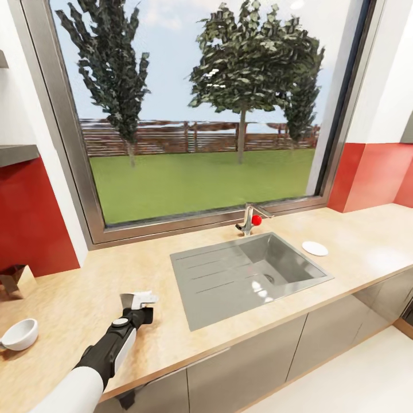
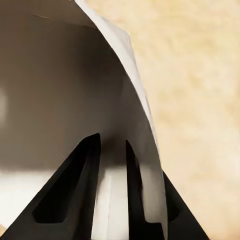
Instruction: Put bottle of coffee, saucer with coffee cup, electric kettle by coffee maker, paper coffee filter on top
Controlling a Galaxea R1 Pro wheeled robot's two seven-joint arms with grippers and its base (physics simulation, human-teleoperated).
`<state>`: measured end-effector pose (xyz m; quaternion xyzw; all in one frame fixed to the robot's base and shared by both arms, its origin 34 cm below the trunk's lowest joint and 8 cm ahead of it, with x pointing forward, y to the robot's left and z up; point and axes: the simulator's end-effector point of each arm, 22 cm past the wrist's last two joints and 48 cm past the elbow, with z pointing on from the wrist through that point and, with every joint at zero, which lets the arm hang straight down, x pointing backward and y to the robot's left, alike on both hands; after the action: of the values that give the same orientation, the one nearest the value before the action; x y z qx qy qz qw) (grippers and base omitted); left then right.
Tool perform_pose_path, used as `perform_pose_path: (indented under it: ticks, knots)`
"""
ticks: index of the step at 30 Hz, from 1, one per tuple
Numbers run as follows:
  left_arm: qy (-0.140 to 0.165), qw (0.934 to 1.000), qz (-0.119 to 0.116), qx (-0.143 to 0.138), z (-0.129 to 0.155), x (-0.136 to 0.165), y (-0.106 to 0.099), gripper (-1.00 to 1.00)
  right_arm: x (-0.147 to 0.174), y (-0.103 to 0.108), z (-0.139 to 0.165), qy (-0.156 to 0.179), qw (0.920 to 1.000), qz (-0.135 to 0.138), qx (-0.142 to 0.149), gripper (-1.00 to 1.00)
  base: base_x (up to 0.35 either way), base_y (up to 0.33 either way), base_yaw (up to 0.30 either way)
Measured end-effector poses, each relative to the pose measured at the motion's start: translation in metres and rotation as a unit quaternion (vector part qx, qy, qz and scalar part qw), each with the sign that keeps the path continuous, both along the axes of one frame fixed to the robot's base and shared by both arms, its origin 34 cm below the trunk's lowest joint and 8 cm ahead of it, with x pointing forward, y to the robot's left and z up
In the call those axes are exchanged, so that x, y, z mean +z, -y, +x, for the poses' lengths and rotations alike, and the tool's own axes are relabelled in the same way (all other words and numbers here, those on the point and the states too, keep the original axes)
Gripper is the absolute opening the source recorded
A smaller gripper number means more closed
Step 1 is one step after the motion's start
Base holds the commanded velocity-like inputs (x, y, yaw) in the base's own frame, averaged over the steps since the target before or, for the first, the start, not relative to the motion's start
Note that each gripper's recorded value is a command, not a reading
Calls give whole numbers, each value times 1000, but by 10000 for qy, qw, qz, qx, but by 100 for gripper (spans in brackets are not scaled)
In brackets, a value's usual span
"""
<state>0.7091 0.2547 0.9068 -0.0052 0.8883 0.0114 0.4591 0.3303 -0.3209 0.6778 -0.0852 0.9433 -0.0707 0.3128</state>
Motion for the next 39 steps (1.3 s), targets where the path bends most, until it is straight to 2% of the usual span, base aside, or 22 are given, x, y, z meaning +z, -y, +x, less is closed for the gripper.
perform_pose_path:
  ticks: [27,32,39]
  knots:
    - [56,10000,-15,-4,3,5,1,-100,0,-1,0,-4,10000,5,1,100,0,0,0]
    - [263,9997,-1,-5,16,31,0,-100,0,1,0,-4,10000,-6,-2,100,0,0,0]
    - [263,9997,-4,-23,27,65,2,-100,0,2,0,-2,10000,-10,-6,100,0,0,0]
